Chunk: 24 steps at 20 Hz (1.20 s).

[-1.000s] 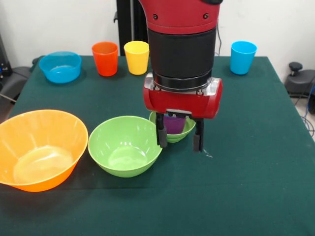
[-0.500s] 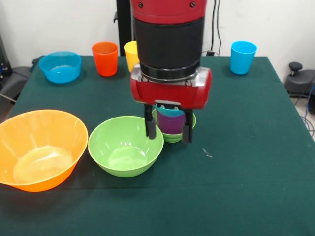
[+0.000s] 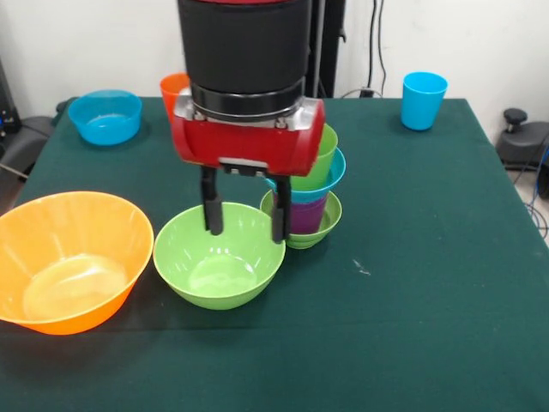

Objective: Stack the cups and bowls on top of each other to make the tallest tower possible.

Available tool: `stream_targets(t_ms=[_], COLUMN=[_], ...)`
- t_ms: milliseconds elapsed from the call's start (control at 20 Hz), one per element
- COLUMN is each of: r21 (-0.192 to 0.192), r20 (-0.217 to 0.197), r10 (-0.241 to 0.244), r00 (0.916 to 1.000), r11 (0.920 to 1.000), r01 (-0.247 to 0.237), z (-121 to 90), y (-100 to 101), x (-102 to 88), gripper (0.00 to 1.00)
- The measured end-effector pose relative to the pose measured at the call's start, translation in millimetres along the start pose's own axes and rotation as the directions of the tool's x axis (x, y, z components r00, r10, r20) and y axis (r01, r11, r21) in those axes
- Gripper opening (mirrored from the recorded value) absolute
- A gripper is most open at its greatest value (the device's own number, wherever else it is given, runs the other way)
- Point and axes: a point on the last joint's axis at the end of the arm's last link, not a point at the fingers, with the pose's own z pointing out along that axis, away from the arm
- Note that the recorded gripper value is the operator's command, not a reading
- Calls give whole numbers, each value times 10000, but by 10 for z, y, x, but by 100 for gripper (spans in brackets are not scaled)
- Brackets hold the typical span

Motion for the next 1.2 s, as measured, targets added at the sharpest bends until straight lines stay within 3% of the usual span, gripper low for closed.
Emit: stream_targets(t_ms=[500,1200], r21=[232,297], r20=[616,236], r10=[-284,-710], r00=[9977,9972], r11=[9994,9971], r01=[270,703], z=[-36,362], y=[-71,207], x=[-239,-92], gripper=[100,100])
